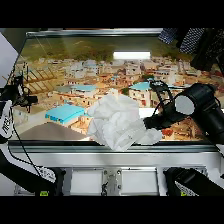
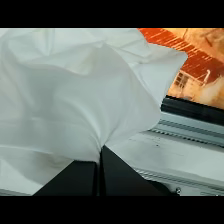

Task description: Fold the clothes and pants, and hang the long-sleeved shirts on hangers.

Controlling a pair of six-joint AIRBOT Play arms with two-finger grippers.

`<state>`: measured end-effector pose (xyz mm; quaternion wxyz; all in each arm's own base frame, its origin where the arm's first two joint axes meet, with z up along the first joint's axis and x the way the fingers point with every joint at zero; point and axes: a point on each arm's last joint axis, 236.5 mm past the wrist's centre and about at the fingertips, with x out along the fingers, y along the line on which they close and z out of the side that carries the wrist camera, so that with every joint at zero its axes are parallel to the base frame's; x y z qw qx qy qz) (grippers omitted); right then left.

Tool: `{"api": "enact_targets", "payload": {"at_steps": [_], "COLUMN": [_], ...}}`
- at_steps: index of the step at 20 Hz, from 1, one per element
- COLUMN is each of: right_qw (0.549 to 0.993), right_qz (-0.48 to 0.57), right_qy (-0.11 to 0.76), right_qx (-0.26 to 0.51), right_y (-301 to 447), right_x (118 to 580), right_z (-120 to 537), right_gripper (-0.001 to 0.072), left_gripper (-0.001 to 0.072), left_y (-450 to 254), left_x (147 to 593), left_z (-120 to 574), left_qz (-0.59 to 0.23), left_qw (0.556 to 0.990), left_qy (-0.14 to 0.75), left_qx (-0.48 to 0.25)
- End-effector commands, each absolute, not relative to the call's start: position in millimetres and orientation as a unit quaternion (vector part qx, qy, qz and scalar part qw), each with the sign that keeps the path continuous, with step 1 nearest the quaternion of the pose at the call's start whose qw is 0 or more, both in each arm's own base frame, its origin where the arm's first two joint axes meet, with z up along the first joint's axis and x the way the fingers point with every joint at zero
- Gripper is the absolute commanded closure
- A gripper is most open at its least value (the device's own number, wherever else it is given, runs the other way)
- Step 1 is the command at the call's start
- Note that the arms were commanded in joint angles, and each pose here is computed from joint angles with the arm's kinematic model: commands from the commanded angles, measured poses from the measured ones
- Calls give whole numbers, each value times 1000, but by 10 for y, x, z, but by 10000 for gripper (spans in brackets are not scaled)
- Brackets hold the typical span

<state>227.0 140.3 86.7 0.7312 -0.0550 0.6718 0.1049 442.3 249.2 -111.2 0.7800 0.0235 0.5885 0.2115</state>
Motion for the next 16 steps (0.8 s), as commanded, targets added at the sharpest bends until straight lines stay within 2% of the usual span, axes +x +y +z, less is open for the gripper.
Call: {"api": "enact_targets", "payload": {"at_steps": [1,6,10,12,14,16], "right_qw": [731,731,731,731,731,731], "right_qz": [105,105,105,105,105,105], "right_qy": [672,672,672,672,672,672], "right_qx": [-55,-55,-55,-55,-55,-55], "right_y": [1403,1403,1403,1403,1403,1403], "right_x": [2268,2268,2268,2268,2268,2268], "right_z": [864,864,864,864,864,864], "right_gripper": [693,693,693,693,693,693], "left_gripper": [694,693,694,694,694,694], "left_y": [2538,2231,1656,1132,406,-329], "left_x": [4538,4662,4685,4640,4490,4144], "left_z": [-675,203,771,1000,1164,1344], "left_qz": [221,212,160,71,-81,-255], "left_qw": [806,845,865,875,875,850], "left_qy": [548,487,462,456,444,415], "left_qx": [34,62,113,147,174,200]}}
